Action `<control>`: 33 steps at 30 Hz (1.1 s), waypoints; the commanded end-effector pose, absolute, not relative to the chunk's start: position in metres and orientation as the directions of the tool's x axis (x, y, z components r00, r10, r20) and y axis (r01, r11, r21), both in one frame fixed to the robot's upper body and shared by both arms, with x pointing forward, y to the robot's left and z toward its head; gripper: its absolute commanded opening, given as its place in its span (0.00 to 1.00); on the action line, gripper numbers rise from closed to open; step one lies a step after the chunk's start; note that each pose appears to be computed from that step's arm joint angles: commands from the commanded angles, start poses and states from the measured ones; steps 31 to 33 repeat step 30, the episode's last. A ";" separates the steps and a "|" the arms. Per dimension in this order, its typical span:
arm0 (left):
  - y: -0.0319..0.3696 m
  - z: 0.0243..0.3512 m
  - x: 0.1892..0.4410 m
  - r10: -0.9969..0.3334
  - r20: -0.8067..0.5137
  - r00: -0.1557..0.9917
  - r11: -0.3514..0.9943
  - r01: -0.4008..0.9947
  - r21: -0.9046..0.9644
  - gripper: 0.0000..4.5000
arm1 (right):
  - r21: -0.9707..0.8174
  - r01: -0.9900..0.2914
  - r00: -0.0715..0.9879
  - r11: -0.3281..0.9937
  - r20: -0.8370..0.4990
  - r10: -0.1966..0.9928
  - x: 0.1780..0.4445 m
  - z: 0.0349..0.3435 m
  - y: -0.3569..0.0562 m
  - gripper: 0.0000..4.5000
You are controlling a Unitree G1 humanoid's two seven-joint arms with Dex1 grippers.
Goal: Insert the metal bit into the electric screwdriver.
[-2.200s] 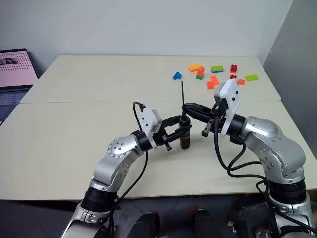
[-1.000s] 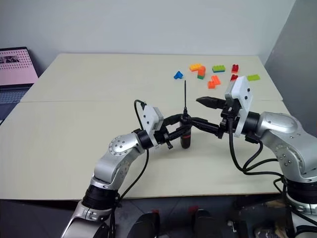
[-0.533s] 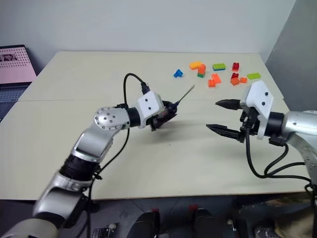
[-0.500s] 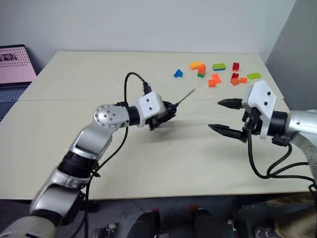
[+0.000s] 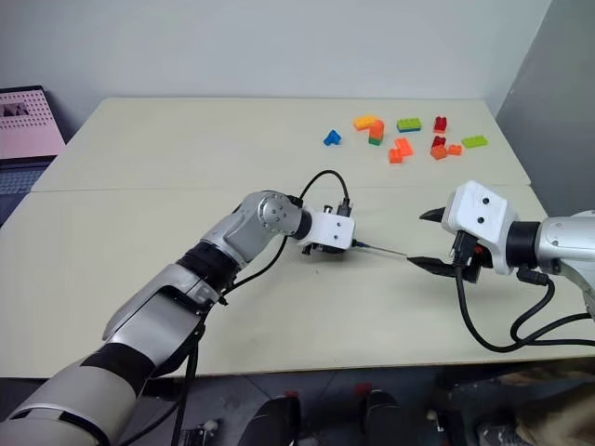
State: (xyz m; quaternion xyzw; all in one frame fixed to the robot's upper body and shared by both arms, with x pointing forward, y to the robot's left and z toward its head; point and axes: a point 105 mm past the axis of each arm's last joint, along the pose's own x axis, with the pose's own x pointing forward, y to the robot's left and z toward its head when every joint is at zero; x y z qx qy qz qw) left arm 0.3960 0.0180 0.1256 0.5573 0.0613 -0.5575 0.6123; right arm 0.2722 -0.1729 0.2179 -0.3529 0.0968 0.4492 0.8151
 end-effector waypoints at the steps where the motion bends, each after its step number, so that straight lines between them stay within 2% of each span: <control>1: 0.022 0.116 0.393 -0.587 -0.741 0.327 -0.271 0.783 0.560 0.69 | -0.527 -0.774 0.608 0.351 -0.460 0.647 0.271 0.227 -0.178 0.82; 4: 0.023 0.121 0.391 -0.613 -0.730 0.302 -0.245 0.806 0.539 0.81 | -0.527 -0.772 0.612 0.356 -0.461 0.643 0.271 0.227 -0.180 0.82; 8: 0.031 0.155 0.392 -0.703 -0.636 0.318 -0.123 0.827 0.549 0.99 | -0.531 -0.767 0.617 0.359 -0.460 0.639 0.273 0.229 -0.183 0.82; 13: 0.069 0.203 0.389 -0.815 -0.459 0.354 0.144 0.890 0.432 0.99 | -0.538 -0.760 0.625 0.364 -0.455 0.634 0.276 0.231 -0.187 0.82; 17: 0.112 0.218 0.365 -0.830 -0.415 0.373 0.233 0.908 0.349 0.99 | -0.534 -0.760 0.627 0.370 -0.455 0.633 0.275 0.231 -0.193 0.82; 20: 0.152 0.223 0.341 -0.817 -0.397 0.418 0.315 0.900 0.301 0.99 | -0.528 -0.763 0.626 0.374 -0.457 0.632 0.275 0.233 -0.198 0.82; 26: 0.194 0.226 0.310 -0.763 -0.367 0.533 0.467 0.846 0.258 0.99 | -0.503 -0.778 0.611 0.376 -0.469 0.638 0.274 0.231 -0.211 0.82; 29: 0.204 0.224 0.294 -0.749 -0.374 0.547 0.498 0.837 0.229 0.99 | -0.491 -0.788 0.600 0.372 -0.474 0.645 0.275 0.230 -0.213 0.82; 33: 0.208 0.224 0.291 -0.741 -0.380 0.554 0.509 0.832 0.221 0.99 | -0.490 -0.789 0.598 0.371 -0.475 0.645 0.276 0.229 -0.214 0.82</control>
